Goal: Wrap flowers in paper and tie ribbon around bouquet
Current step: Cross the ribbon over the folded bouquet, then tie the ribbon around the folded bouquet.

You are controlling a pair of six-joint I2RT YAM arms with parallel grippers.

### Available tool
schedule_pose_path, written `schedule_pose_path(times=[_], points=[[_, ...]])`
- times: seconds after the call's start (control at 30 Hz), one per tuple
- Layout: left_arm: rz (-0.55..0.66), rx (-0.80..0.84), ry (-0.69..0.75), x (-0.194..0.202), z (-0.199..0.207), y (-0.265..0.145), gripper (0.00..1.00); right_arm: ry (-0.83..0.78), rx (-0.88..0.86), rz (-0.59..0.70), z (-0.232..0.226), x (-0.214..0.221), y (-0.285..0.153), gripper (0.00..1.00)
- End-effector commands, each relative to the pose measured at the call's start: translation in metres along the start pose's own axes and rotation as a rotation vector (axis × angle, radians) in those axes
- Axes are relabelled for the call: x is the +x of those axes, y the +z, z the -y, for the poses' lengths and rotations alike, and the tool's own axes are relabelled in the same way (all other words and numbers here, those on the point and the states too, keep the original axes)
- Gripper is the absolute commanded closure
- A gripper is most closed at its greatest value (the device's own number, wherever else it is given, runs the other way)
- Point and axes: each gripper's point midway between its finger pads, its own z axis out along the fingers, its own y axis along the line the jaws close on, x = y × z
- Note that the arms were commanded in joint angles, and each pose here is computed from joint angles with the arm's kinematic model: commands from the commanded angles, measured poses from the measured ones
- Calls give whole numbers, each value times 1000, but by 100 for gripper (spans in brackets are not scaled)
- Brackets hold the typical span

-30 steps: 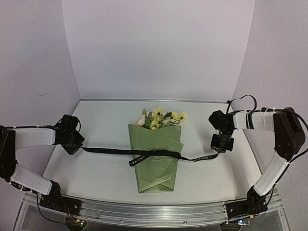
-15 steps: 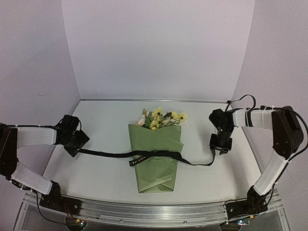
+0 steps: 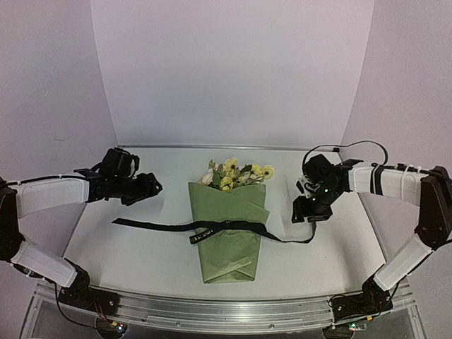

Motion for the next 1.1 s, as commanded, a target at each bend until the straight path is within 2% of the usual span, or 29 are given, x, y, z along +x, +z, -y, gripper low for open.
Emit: schedule_pose_path(times=[0.0, 0.17, 0.27, 0.33, 0.47, 0.8, 1.07], points=[[56, 191, 385, -5, 66, -1, 24, -365, -117, 108, -45, 8, 3, 40], [157, 330, 954, 38, 113, -5, 25, -527, -189, 210, -66, 14, 12, 38], [127, 401, 1174, 71, 118, 4, 25, -586, -202, 253, -71, 12, 11, 37], [90, 418, 1260, 87, 115, 12, 25, -605, -206, 264, -72, 12, 10, 37], [-36, 380, 1376, 114, 93, 27, 26, -629, -209, 272, -72, 16, 8, 37], [-100, 340, 1526, 142, 71, 40, 24, -677, -177, 286, -66, 17, 8, 35], [3, 236, 1614, 130, 64, 60, 24, -682, -188, 278, -68, 19, 9, 36]])
